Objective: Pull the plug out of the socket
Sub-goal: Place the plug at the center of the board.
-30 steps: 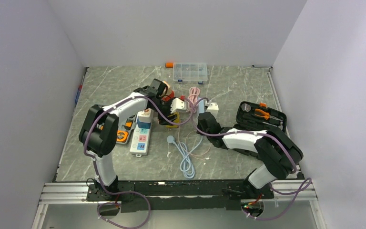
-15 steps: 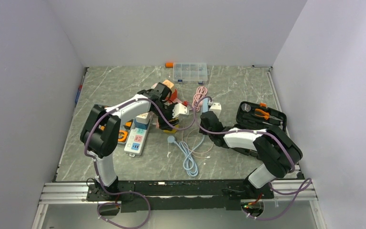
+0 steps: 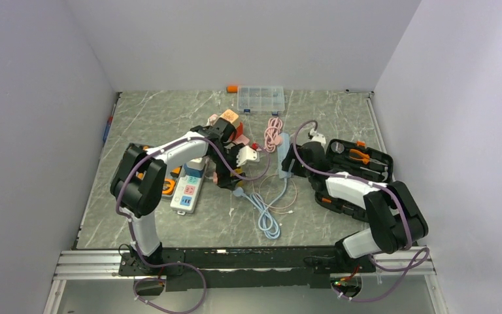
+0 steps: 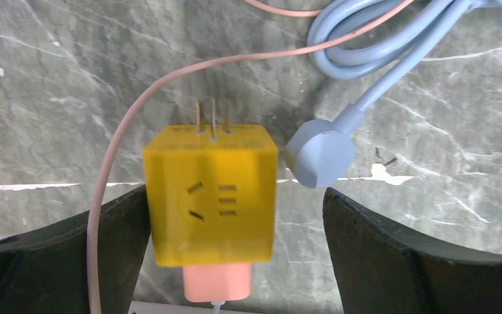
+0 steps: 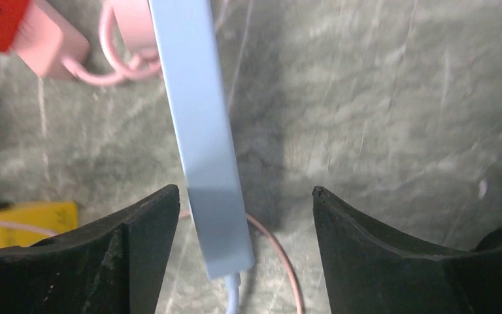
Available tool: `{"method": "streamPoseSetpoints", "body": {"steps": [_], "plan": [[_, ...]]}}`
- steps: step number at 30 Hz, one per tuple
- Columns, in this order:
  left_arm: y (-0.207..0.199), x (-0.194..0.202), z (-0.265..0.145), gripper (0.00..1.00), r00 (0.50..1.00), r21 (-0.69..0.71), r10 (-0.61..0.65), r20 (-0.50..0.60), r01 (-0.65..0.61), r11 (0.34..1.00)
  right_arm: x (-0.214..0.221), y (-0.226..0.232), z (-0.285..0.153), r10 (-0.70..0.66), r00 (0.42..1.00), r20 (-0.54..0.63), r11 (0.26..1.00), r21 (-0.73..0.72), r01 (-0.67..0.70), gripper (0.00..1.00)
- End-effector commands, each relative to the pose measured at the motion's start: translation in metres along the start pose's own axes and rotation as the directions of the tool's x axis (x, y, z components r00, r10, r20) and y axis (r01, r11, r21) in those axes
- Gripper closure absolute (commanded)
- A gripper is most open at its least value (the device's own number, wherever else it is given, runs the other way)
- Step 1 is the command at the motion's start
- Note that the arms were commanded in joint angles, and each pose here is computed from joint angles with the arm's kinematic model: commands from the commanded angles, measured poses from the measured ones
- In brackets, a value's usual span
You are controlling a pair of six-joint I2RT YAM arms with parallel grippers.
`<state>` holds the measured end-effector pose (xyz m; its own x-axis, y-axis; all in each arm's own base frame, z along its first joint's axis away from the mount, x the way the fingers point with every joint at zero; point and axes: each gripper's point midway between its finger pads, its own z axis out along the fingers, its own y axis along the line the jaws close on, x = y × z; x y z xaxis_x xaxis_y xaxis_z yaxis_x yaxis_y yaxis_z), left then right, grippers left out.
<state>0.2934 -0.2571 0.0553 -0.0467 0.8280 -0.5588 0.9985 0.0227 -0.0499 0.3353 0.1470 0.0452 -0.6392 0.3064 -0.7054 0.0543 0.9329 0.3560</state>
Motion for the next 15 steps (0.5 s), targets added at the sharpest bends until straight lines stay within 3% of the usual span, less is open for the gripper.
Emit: {"method": "streamPoseSetpoints", "body": {"steps": [1, 7, 15], "plan": [[-0.008, -0.036, -0.03, 0.01, 0.997, 0.03, -0.002, 0.083, 0.0, 1.0, -0.06, 0.023, -0.006, 0.036, 0.994, 0.103, 0.996, -0.089, -0.027, 0.22], [-0.02, -0.075, -0.07, 0.0, 0.979, 0.038, 0.044, 0.197, -0.053, 0.998, -0.076, 0.033, 0.016, 0.065, 0.996, 0.068, 0.986, -0.159, -0.053, 0.19], [0.0, -0.105, -0.12, 0.01, 0.962, -0.087, 0.052, 0.267, -0.029, 0.996, -0.053, 0.046, 0.045, 0.062, 0.998, -0.022, 0.968, -0.241, -0.066, 0.23]]}}
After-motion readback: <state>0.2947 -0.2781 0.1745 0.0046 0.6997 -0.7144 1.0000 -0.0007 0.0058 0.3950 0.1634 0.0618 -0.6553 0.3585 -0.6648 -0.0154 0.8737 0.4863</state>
